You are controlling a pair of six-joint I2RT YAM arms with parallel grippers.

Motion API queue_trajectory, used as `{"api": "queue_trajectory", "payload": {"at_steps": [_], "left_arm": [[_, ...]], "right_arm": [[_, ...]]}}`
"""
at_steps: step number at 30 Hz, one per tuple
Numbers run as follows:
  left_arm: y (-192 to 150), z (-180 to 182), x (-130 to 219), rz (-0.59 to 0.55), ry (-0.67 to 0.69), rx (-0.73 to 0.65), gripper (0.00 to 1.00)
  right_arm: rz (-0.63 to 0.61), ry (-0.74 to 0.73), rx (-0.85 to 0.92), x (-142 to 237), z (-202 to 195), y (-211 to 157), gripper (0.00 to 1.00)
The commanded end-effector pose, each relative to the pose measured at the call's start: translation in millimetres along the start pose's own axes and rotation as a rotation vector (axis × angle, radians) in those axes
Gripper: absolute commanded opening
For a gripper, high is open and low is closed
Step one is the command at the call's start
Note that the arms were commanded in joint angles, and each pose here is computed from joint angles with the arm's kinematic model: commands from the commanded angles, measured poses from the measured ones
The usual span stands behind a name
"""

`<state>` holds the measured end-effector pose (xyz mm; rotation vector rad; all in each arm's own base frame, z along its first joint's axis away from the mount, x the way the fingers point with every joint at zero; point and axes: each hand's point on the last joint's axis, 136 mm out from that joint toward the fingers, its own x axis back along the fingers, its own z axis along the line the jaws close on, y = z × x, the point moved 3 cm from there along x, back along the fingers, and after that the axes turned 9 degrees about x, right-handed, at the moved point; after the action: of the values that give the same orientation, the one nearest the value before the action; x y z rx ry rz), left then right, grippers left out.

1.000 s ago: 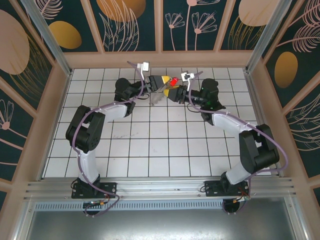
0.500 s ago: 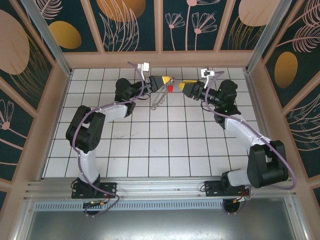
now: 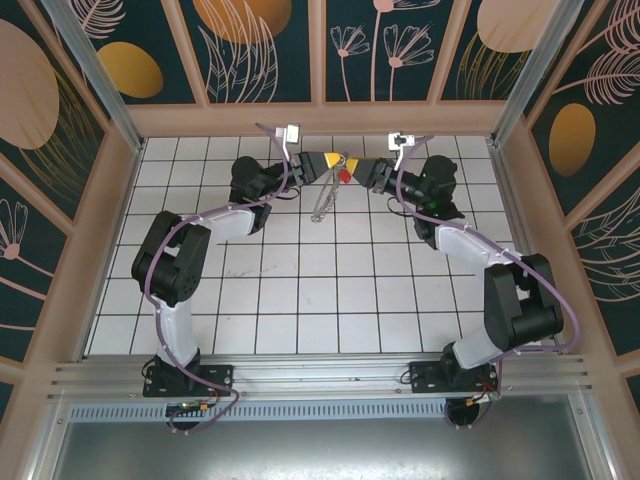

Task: Put the keys on the keyring

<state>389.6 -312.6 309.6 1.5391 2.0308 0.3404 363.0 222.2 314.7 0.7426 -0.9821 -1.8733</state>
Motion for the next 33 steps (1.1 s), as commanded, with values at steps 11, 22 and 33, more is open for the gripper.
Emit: {"api": "queue_trajectory", "payload": {"at_steps": [11,22,33], "left_arm": [[7,-28,-2,-0.023,-0.054,-0.072,0.00],[8,-28,-3,-0.030,-0.053,-0.072,0.00],[8,-29,-2,-0.034,-0.054,-0.074,0.00]], "right_arm": [[-0.016,0.070,0.071,-2,28,5,0.32],[0.007,0.059,0.066,-6,26,-2,0.18],[0.021,0.040,0.064,-9,24,-6,0.10]]}}
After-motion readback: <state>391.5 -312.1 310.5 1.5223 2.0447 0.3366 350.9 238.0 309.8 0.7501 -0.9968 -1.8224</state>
